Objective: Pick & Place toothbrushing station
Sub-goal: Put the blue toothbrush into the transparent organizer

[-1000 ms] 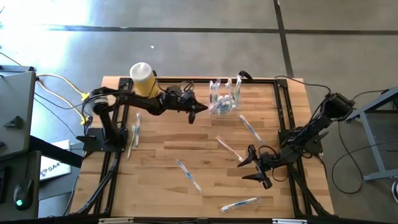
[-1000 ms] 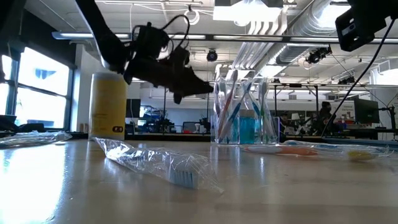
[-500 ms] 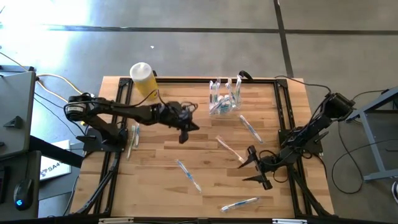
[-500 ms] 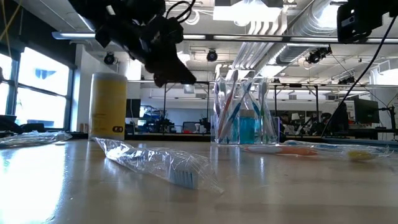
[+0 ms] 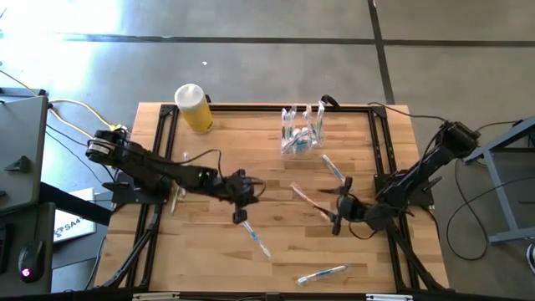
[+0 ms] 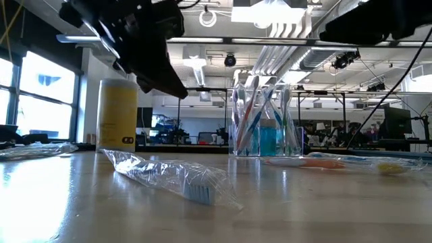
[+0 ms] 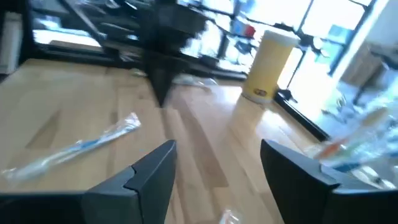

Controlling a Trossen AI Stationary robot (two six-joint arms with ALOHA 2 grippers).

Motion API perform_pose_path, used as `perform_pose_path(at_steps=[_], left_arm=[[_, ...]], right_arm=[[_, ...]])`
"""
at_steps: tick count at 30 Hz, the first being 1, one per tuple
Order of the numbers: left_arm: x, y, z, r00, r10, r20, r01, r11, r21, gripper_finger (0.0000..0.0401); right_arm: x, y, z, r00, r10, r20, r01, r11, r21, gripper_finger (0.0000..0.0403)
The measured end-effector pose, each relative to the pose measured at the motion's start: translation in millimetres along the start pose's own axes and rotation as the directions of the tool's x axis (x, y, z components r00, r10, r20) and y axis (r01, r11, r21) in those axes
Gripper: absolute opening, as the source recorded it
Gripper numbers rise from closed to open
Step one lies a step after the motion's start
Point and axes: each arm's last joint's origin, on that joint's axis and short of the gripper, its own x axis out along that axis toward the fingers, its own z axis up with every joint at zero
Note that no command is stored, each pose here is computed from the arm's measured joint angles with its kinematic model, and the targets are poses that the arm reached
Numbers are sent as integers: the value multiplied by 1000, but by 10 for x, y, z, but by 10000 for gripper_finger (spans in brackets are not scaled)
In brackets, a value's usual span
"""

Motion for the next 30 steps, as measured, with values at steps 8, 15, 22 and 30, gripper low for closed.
perform_pose_path(at_steps=[8, 15, 22, 30], left_arm=[[-51, -258, -101, 998, 57, 30, -58, 998, 35, 0], [-51, -253, -97, 996, 77, 40, -79, 996, 34, 0], [-52, -251, -93, 995, 86, 47, -88, 995, 50, 0], [-52, -256, -79, 995, 83, 61, -86, 995, 50, 0]], right_arm=[[161, -338, 143, 964, -64, -260, 105, 984, 147, 226], [259, -743, -157, 789, -155, -595, 344, 913, 218, 226], [382, -1060, -243, 685, -216, -696, 483, 849, 212, 226], [554, -1276, -424, 552, -132, -823, 529, 819, 223, 226]])
